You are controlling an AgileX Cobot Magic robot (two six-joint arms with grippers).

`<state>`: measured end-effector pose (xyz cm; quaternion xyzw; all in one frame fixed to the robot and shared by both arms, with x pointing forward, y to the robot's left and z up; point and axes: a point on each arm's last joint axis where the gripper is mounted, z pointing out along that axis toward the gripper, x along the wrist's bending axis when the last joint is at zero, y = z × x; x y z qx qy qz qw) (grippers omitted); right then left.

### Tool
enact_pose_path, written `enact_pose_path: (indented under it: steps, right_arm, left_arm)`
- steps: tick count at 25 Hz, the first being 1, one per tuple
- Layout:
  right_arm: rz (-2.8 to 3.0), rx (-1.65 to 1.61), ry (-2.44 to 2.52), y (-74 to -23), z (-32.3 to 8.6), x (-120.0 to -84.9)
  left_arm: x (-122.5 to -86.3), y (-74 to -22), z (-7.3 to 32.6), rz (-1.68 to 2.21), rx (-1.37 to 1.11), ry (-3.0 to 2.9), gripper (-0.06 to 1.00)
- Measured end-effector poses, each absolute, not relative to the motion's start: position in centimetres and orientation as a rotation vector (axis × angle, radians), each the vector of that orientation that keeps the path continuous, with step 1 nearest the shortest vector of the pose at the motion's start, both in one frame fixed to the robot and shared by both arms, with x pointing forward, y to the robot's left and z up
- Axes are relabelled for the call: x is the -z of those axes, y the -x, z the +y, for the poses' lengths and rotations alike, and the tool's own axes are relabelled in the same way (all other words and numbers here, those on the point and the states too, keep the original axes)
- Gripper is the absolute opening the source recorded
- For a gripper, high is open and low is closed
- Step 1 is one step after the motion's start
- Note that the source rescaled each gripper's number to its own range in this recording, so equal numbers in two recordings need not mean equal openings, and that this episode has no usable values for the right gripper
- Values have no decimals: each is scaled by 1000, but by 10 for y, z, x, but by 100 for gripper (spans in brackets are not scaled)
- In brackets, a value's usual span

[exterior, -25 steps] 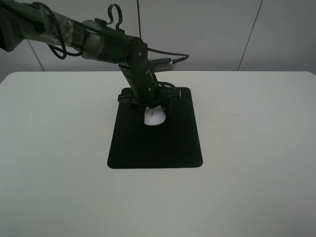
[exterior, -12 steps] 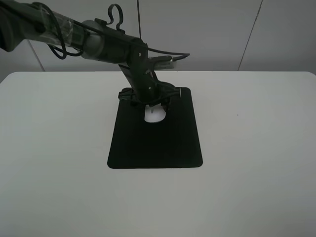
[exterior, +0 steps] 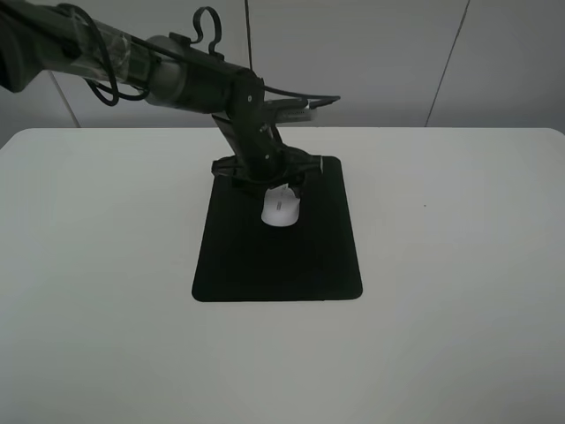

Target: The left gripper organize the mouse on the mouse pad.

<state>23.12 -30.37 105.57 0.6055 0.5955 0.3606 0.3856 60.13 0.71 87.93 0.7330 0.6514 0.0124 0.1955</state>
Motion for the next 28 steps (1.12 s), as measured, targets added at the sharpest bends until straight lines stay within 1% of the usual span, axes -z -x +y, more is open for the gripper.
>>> enact_pose_path:
  steps: [14, 15, 16, 17, 18, 19, 20, 22, 25, 28]
  right_arm:
    - [1517, -918, -1542, -231, -304, -1056]
    - [1517, -918, -1542, -231, -304, -1056]
    - [1517, -918, -1542, -231, -304, -1056]
    - [1517, -918, -1542, -231, -304, -1056]
    - [1517, -918, -1542, -231, -304, -1056]
    - [1517, -918, -1542, -231, -304, -1056]
    - [1517, -918, -1542, -231, -304, -1056]
    - [1517, -918, -1542, -231, -304, -1056]
    - [1517, -918, -1542, -231, -304, -1056]
    - [1517, -918, -1542, -231, -304, -1056]
  left_arm:
    - [-881, -602, 6, 1822, -32, -2041, 27]
    - [-884, -602, 6, 1818, -30, -2031, 33]
    - [-888, -602, 6, 1812, -30, -2024, 46]
    - [-892, -602, 5, 1802, -33, -2021, 67]
    - [-896, -602, 5, 1785, -39, -2023, 83]
    - [-899, -602, 5, 1769, -44, -2027, 92]
    - [-902, -602, 6, 1753, -50, -2037, 96]
    - [-905, -601, 7, 1750, -52, -2049, 100]
    - [-918, -601, 13, 1757, -58, -2056, 100]
    - [-944, -602, 21, 1685, -148, -2095, 100]
